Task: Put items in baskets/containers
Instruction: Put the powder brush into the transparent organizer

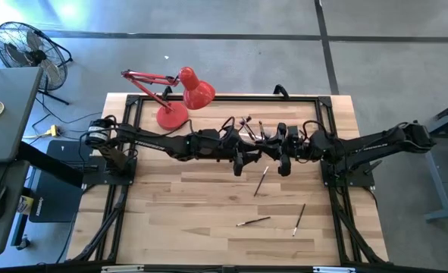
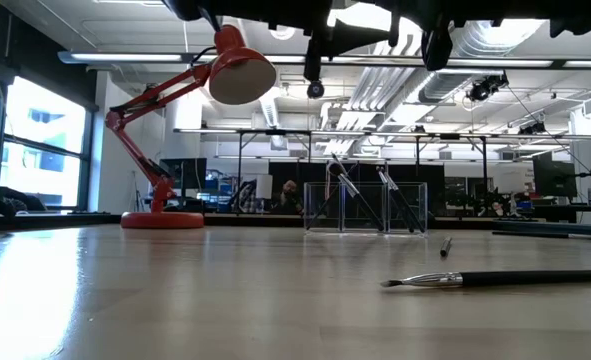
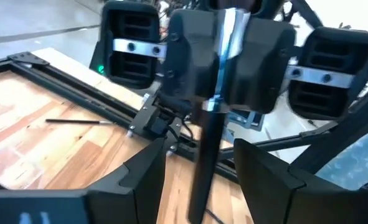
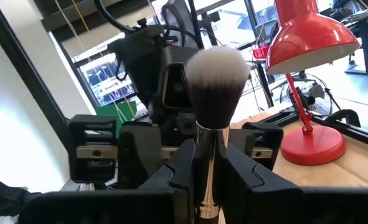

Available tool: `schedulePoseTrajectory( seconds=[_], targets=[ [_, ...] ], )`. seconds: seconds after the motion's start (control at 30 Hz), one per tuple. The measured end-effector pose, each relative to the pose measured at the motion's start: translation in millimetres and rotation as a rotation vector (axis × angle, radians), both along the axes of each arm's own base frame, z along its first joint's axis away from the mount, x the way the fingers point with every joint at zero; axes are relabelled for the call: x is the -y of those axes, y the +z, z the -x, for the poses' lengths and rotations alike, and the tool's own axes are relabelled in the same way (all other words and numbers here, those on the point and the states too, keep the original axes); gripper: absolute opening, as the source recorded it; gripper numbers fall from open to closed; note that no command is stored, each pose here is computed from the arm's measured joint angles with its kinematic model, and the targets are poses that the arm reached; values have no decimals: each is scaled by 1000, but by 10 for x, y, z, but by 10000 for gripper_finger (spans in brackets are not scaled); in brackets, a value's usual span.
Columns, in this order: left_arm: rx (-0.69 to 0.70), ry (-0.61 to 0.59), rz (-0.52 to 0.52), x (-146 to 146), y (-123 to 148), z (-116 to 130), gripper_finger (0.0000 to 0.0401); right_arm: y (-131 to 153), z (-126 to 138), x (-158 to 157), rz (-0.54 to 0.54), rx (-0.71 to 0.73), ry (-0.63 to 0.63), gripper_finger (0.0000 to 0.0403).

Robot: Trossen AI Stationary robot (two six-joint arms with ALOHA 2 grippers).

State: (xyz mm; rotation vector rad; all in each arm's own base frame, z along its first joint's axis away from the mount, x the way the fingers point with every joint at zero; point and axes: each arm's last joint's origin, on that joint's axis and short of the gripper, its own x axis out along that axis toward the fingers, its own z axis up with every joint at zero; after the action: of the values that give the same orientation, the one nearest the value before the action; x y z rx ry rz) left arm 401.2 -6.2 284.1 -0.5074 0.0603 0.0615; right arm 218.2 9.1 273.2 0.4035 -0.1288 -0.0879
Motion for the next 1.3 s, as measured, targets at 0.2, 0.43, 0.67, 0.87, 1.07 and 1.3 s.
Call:
schedulePoseTrajectory(
  seconds=[0.2,0.43,0.67,0.87,1.07,1.3],
  targets=[
    [-77,-19,-37,-4,158,-112,185,-10,-7,-8,3,-6,26,37],
    [-135,-27,-76,-20,266,-154,185,-13,-8,-6,5,-9,15,37],
    [-139,-7,-79,-38,244,-161,165,-13,-8,-6,9,-10,18,41],
    [-138,-24,-52,-43,243,-161,64,-14,-8,-4,9,-11,15,41],
    [-153,-4,-77,-49,231,-158,43,-30,-9,0,8,-28,-1,65],
    [-256,31,-92,-121,138,-131,44,-51,39,17,19,-83,-38,69]
  ],
)
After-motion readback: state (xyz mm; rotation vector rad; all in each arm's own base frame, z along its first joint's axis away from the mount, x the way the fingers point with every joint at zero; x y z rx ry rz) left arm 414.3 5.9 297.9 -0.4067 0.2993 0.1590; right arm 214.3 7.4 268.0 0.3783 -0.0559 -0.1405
